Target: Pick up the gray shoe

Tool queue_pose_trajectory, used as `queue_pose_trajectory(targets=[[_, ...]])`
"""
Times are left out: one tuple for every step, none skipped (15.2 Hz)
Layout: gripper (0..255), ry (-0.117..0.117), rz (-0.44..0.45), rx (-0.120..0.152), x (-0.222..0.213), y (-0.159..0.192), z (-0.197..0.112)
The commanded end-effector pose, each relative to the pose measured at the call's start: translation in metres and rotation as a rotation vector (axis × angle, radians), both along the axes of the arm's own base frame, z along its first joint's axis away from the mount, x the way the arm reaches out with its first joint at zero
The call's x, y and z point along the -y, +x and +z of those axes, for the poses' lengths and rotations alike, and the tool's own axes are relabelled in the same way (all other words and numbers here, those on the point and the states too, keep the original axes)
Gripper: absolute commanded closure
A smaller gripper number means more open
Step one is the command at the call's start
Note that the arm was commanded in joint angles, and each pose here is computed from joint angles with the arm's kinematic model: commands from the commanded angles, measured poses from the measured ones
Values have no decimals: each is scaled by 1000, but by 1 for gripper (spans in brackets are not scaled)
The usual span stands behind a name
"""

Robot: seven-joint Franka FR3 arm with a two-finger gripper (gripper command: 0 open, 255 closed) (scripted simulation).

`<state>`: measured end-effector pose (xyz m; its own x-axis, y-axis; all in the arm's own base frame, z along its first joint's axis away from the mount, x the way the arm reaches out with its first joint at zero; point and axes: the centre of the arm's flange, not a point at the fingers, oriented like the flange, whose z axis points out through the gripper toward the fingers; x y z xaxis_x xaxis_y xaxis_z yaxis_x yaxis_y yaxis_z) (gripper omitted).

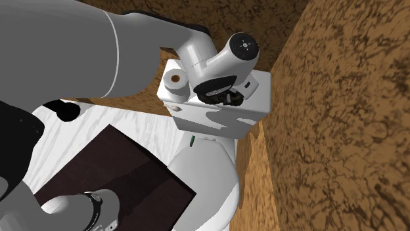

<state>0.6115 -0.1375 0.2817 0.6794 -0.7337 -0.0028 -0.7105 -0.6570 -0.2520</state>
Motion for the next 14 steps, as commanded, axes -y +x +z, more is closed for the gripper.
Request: queue_pose_trajectory(targets=[[255,0,1,-1,-1,0,-1],[255,0,1,-1,-1,0,-1],[255,0,1,-1,-1,-1,0],[255,0,1,-1,-1,-1,5],[255,0,1,-1,-1,-1,10],[255,0,1,-1,-1,-1,16],[255,0,1,-1,-1,-1,21],[255,0,1,-1,-1,-1,26],[255,0,1,-1,-1,-1,31],[255,0,1,-1,-1,-1,37],[255,0,1,-1,-1,-1,42],[255,0,1,-1,-1,-1,47],[255,0,1,-1,-1,-1,53],[255,0,1,-1,-1,-1,58]])
